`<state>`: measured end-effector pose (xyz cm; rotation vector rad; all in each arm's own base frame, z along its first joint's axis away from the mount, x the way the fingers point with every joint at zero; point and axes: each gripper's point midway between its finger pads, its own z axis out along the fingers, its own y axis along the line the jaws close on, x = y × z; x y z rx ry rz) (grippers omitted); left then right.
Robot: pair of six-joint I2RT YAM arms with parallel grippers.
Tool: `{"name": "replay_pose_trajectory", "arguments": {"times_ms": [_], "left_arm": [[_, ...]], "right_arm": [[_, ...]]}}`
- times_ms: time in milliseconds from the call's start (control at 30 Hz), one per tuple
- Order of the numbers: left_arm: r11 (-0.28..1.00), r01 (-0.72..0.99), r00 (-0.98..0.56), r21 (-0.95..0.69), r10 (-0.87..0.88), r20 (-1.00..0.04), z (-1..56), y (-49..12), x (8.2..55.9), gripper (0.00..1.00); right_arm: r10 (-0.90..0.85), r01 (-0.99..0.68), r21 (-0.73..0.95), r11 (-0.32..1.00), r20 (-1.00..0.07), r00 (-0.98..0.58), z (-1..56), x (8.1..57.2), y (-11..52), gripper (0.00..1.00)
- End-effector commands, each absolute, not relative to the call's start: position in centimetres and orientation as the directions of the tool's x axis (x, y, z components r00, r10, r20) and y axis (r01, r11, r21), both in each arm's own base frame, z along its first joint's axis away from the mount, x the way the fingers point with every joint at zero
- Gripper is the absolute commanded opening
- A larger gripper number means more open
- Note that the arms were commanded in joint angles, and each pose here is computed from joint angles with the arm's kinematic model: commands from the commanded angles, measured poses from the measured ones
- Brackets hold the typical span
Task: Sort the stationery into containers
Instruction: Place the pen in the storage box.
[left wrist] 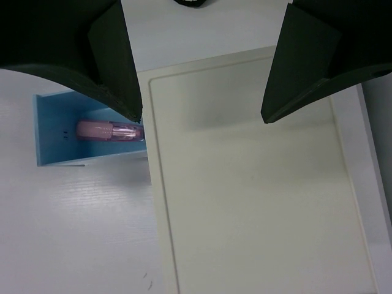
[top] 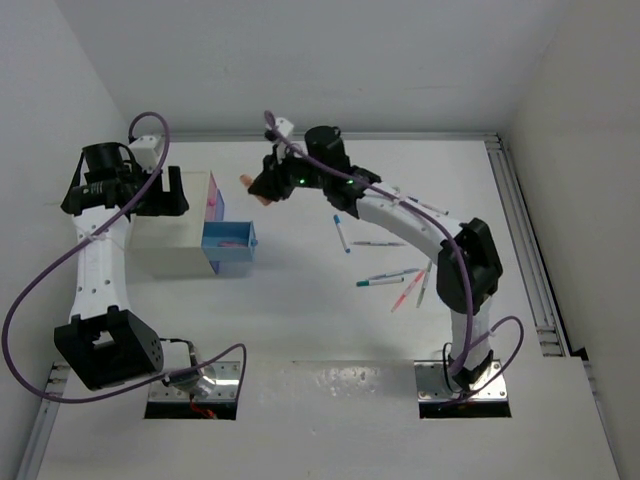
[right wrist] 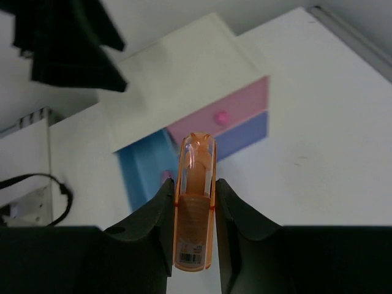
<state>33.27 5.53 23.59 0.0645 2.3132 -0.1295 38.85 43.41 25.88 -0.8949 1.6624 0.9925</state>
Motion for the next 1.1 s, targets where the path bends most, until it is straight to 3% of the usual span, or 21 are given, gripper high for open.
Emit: {"name": "replay_pose_trajectory", "arguments": {"times_ms": [0,267,633,700,800,867,967,1067], "left_arm": [[0.993,0.077,-0.633,-0.093,-0.023,-0.774,25.1,5.6,33.3,0.85],[0.990,0.070,-0.629,-0.121,-0.051,-0.776,25.3,5.8,33.1,0.85],[0.992,0.061,-0.632,-0.106,-0.044,-0.774,25.1,6.5,33.0,0.85],[0.993,0.065,-0.633,-0.102,-0.038,-0.773,25.0,6.5,33.0,0.85],[0.993,0.062,-0.635,-0.098,-0.036,-0.772,25.0,6.7,32.9,0.85],[0.994,0.063,-0.638,-0.094,-0.032,-0.770,24.8,6.8,32.9,0.85],[0.993,0.069,-0.635,-0.094,-0.029,-0.772,24.9,6.8,32.9,0.85],[0.991,0.097,-0.628,-0.093,-0.011,-0.778,25.1,6.7,33.1,0.85]], "right_arm": [[-0.132,-0.978,0.089,0.186,-0.985,-0.115,26.8,34.6,48.2,0.00],[-0.173,-0.998,0.005,0.065,-0.985,-0.016,23.5,31.5,53.1,0.00],[-0.240,-0.994,-0.082,0.076,-0.969,0.061,18.9,32.7,53.8,0.02],[-0.240,-0.993,-0.085,0.079,-0.969,0.064,18.8,32.8,53.8,0.18],[-0.231,-0.993,-0.081,0.090,-0.971,0.059,19.6,32.8,53.7,0.53],[-0.209,-0.992,-0.074,0.098,-0.976,0.053,21.2,32.7,53.4,0.61],[-0.184,-0.991,-0.074,0.111,-0.981,0.053,23.2,32.8,52.7,0.62],[-0.185,-0.988,-0.051,0.147,-0.982,0.023,25.3,34.6,50.0,0.55]]}}
